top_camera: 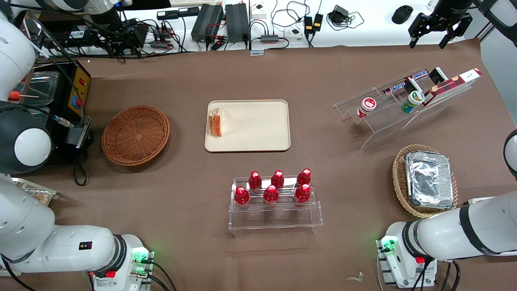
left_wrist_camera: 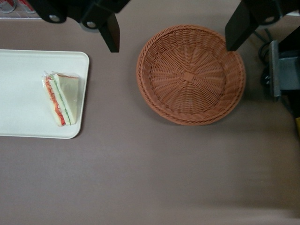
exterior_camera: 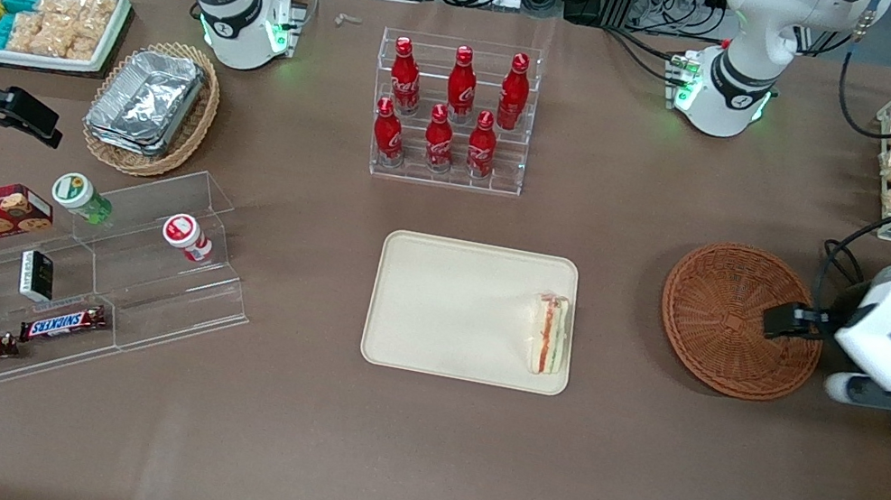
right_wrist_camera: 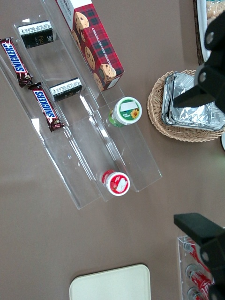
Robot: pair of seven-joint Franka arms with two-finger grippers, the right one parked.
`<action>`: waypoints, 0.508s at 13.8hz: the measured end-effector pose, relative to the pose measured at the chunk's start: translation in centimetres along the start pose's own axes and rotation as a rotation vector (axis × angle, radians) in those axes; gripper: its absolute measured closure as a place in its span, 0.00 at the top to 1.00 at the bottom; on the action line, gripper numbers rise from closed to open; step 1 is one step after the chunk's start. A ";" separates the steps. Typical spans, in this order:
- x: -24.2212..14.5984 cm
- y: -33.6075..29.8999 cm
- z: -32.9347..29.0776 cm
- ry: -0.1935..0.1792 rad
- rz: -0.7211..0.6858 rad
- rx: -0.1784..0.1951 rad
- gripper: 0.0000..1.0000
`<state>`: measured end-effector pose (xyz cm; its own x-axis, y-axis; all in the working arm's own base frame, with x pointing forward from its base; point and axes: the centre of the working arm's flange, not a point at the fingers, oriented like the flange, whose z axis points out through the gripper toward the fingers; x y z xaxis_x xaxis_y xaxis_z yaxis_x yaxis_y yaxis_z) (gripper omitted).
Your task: Place sandwich from basket to tray
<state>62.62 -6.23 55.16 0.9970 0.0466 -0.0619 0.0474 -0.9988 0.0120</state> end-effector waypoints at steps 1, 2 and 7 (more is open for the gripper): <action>-0.1 -1.0 -1.0 0.003 -0.017 -0.001 1.00; -0.2 -2.2 -1.8 -0.001 -0.035 -0.002 1.00; -0.5 -4.0 -3.0 -0.016 -0.064 -0.002 1.00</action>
<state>62.09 -2.19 58.18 0.9909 0.1098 -0.0783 0.1109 -0.9938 0.0099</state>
